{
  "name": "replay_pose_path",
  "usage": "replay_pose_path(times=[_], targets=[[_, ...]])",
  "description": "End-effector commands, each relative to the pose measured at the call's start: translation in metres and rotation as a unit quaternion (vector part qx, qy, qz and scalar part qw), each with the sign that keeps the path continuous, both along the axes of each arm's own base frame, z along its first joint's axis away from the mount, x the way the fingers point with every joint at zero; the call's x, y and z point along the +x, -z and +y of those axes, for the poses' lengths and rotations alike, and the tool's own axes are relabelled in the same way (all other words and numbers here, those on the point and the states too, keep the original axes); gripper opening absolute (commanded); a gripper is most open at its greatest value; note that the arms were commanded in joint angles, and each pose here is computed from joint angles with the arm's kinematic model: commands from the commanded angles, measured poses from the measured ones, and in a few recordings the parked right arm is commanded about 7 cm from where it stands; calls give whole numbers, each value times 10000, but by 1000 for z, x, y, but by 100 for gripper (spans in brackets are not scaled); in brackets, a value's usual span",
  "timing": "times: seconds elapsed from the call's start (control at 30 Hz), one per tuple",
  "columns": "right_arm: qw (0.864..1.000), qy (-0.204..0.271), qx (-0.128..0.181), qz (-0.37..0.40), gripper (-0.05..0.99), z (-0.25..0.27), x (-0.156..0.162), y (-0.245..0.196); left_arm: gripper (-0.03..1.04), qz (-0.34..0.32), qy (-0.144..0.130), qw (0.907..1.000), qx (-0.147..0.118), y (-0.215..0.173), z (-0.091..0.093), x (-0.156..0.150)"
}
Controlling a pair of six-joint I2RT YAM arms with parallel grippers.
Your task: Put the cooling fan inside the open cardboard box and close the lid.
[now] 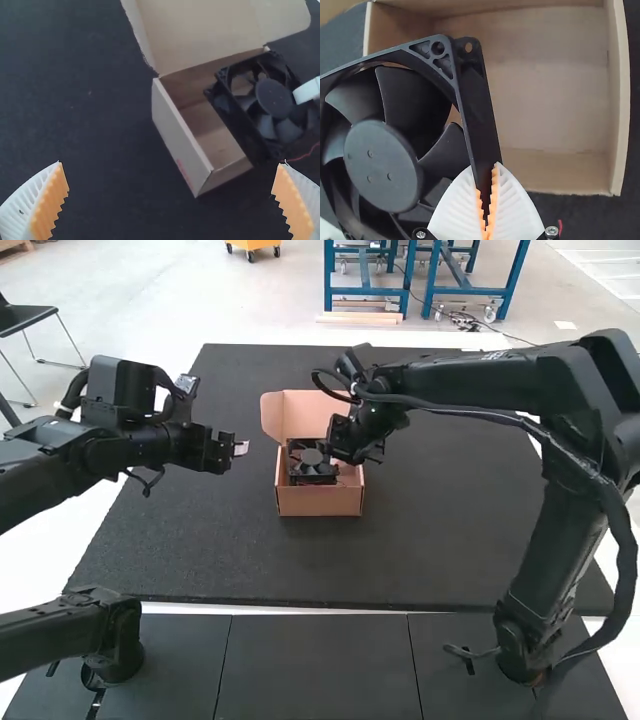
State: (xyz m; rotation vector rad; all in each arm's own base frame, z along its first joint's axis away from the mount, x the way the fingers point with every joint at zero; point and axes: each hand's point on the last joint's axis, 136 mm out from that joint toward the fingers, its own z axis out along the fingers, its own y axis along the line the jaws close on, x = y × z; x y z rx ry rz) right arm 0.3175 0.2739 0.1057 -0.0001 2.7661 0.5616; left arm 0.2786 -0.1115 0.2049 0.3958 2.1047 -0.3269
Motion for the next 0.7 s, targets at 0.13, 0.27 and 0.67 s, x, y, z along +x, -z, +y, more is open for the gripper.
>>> replay_pose_path(times=[0.13, 0.27, 0.67], targets=[[9990, 220, -65, -386, -2, -4, 27, -12, 96, -111, 110, 9998, -150, -12, -4, -4], [9980, 400, -129, -469, -2, -18, 39, -11, 96, -100, 97, 9998, -158, -12, -3, -4], [9979, 453, -215, -399, -2, -25, 47, 1, 96, -20, 55, 9997, -246, -11, -4, -6]])
